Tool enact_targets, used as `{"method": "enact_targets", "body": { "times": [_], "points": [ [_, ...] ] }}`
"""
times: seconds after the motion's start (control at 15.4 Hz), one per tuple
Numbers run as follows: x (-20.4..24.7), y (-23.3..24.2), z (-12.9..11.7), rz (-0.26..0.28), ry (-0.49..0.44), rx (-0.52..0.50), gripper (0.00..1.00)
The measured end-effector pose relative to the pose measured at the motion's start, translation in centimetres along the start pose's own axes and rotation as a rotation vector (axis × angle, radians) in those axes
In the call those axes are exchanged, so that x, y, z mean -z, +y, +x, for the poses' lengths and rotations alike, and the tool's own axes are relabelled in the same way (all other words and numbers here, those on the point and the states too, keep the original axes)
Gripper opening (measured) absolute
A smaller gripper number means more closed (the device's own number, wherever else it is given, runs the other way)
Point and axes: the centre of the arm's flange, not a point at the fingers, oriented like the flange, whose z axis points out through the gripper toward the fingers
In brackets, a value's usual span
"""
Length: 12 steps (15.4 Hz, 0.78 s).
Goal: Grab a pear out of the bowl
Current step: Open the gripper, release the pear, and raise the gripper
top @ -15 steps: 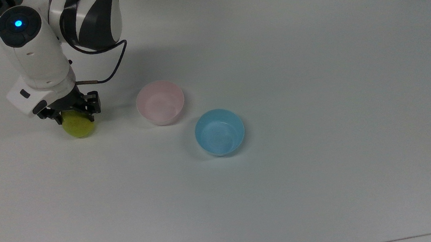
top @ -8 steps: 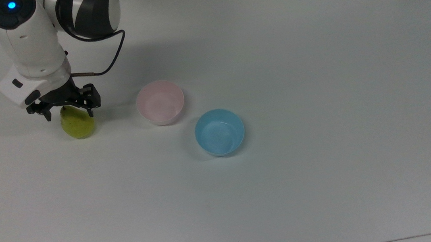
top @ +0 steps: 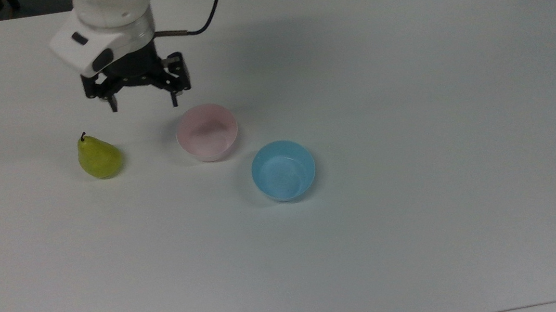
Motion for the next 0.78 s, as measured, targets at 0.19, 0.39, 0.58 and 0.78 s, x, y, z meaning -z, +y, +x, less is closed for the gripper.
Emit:
{"method": "enact_targets", "body": {
  "times": [0.19, 0.39, 0.58, 0.78],
  "points": [
    [4.6, -5.2, -0.9, 0.005, -0.012, -0.006, 1.0],
    [9.0, -9.9, -3.0, 0.006, -0.03, 0.001, 1.0],
    [10.8, -10.5, -4.2, 0.005, -0.037, -0.041, 1.0],
    [10.8, -9.7, -4.3, 0.036, -0.045, -0.071, 1.0]
  ]
}}
